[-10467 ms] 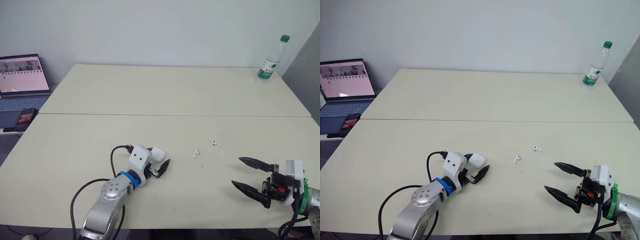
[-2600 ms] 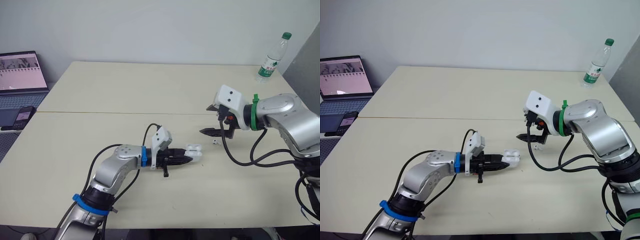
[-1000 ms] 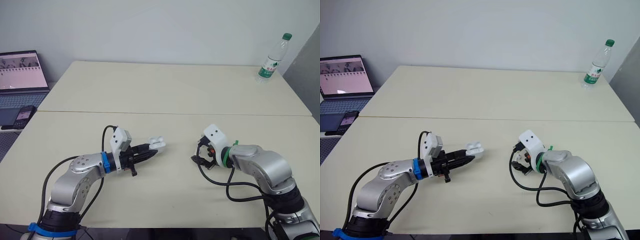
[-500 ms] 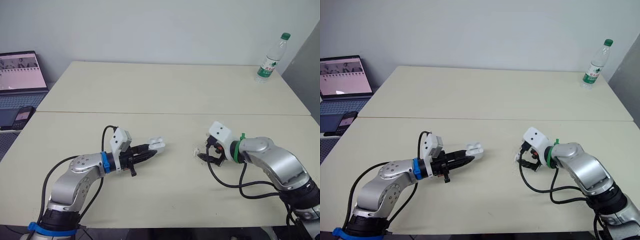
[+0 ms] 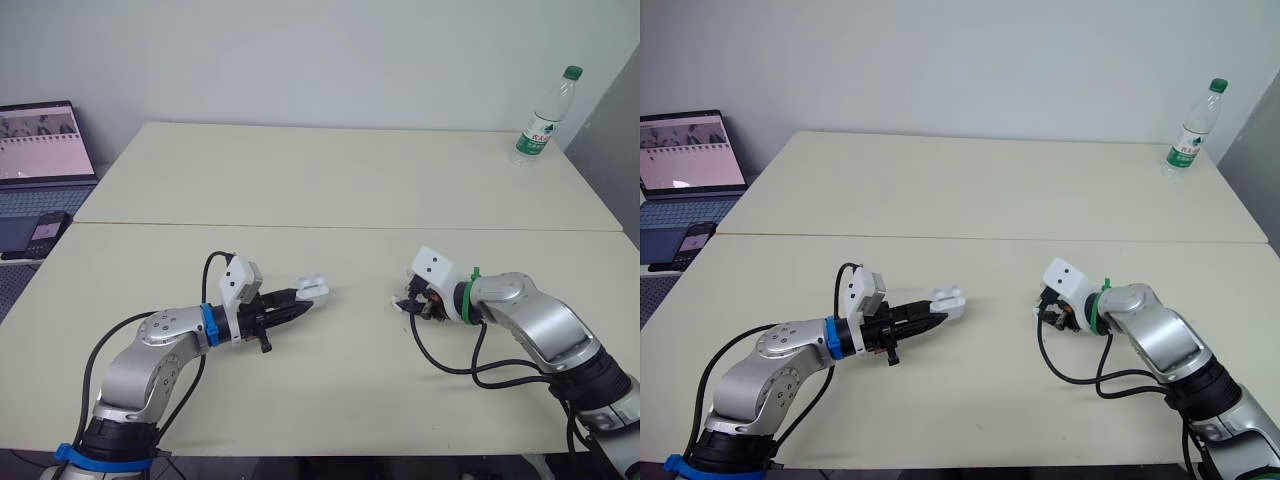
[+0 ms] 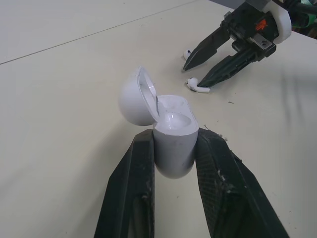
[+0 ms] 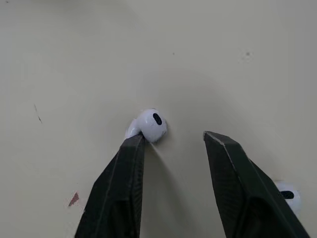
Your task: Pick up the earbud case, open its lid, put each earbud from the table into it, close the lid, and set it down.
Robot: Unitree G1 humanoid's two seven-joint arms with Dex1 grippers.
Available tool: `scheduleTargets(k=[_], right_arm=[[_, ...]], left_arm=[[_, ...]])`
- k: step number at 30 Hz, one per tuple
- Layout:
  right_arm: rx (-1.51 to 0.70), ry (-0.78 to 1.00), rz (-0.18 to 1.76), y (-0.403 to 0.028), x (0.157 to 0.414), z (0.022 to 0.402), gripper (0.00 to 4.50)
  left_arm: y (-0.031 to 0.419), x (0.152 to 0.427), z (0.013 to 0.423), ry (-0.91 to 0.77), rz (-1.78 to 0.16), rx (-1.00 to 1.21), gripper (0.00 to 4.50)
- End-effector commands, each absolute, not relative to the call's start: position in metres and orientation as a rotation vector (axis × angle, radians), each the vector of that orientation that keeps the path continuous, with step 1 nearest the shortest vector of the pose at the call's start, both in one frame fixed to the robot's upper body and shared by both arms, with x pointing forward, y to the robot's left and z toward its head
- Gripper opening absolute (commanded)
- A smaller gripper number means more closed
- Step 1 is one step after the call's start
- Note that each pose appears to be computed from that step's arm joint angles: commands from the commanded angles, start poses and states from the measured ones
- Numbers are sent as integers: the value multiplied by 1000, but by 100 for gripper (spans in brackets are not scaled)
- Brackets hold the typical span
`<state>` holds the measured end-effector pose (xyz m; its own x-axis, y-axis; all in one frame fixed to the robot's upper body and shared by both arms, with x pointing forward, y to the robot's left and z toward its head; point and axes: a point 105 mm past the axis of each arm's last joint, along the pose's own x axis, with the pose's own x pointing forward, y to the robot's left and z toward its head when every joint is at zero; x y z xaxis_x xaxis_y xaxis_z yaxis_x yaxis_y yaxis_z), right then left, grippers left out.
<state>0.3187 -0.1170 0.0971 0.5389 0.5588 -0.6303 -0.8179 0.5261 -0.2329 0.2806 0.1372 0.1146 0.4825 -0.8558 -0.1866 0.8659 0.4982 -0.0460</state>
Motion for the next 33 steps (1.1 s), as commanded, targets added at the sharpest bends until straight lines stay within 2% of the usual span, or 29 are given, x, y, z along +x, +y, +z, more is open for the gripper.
scheduleTargets(k=[1,12,17,29,33], right_arm=[[-562,474,893,-112,321,109,184],[-560,479,910,-111,320,106,184],[-560,490,928,-110,318,104,28],[-550,452,901,-114,321,116,28],[-560,408,960,-105,318,128,28]], left_arm=[[136,281,122,158,-1057,91,81],[137,281,120,160,-1052,98,81],[137,281,119,164,-1051,103,81],[138,282,118,168,-1052,106,81],[138,282,117,168,-1051,105,81]])
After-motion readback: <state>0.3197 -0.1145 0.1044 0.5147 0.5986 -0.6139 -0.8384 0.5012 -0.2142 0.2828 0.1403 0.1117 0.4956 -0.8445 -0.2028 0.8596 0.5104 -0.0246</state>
